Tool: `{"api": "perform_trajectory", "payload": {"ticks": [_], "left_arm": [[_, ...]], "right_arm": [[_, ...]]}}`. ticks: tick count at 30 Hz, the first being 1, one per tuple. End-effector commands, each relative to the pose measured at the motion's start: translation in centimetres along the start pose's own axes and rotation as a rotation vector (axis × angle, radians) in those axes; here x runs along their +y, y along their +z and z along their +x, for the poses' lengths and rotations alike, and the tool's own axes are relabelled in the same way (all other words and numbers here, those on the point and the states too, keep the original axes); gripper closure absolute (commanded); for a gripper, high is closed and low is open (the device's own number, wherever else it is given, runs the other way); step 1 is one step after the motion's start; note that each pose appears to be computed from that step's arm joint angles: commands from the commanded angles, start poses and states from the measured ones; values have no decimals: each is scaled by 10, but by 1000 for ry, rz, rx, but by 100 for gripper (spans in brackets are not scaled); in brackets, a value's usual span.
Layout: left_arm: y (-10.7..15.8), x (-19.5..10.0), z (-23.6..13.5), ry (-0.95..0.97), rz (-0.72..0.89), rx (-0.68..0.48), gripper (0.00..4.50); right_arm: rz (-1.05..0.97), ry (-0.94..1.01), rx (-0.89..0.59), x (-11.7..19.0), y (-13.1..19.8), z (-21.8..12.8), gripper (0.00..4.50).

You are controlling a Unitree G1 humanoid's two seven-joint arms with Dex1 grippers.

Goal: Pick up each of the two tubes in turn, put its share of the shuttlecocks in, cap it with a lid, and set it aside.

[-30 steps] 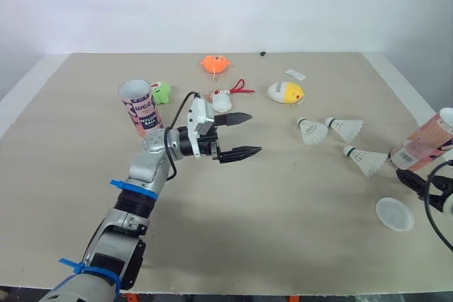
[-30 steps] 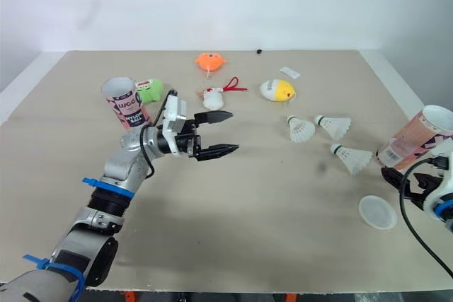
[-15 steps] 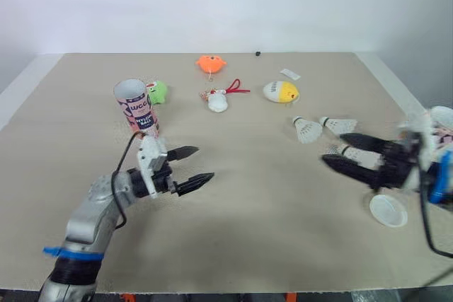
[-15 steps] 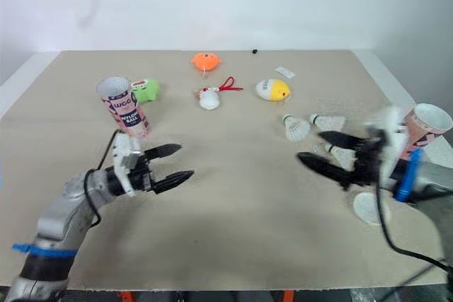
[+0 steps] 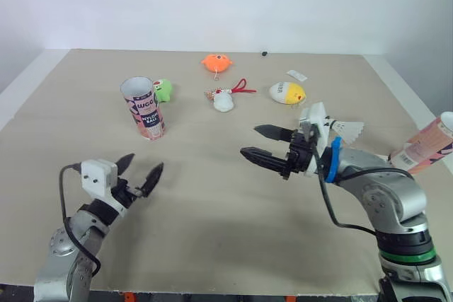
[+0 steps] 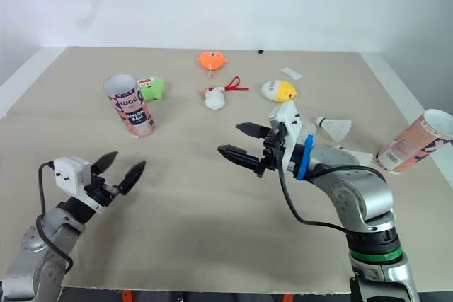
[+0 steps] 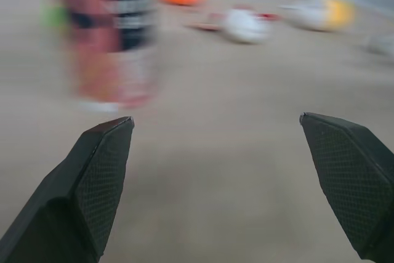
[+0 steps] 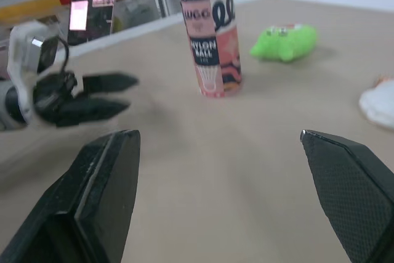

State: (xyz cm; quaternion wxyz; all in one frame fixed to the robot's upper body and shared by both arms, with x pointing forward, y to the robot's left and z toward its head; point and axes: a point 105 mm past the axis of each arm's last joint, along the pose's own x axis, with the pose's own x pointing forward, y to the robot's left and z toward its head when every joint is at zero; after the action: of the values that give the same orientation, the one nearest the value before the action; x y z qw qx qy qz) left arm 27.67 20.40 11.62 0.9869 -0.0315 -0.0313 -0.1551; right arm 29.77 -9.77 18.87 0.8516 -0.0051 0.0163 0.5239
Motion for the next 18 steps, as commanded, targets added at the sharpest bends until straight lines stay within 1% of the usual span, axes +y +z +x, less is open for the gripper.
{"api": "perform_trajectory", "payload": {"ticks": [1, 5, 11, 18], "left_arm": [[4, 19, 3, 95, 43, -25, 0], [3, 32, 21, 120, 43, -24, 0], [5, 41, 41, 108, 57, -21, 0], [14, 48, 69, 71, 95, -28, 0]], "right_arm": [[-60, -36, -43, -2, 10, 3, 5], [-61, -69, -48, 0, 6, 3, 5], [-76, -124, -47, -1, 3, -2, 5], [-80, -170, -48, 1, 3, -11, 5]]}}
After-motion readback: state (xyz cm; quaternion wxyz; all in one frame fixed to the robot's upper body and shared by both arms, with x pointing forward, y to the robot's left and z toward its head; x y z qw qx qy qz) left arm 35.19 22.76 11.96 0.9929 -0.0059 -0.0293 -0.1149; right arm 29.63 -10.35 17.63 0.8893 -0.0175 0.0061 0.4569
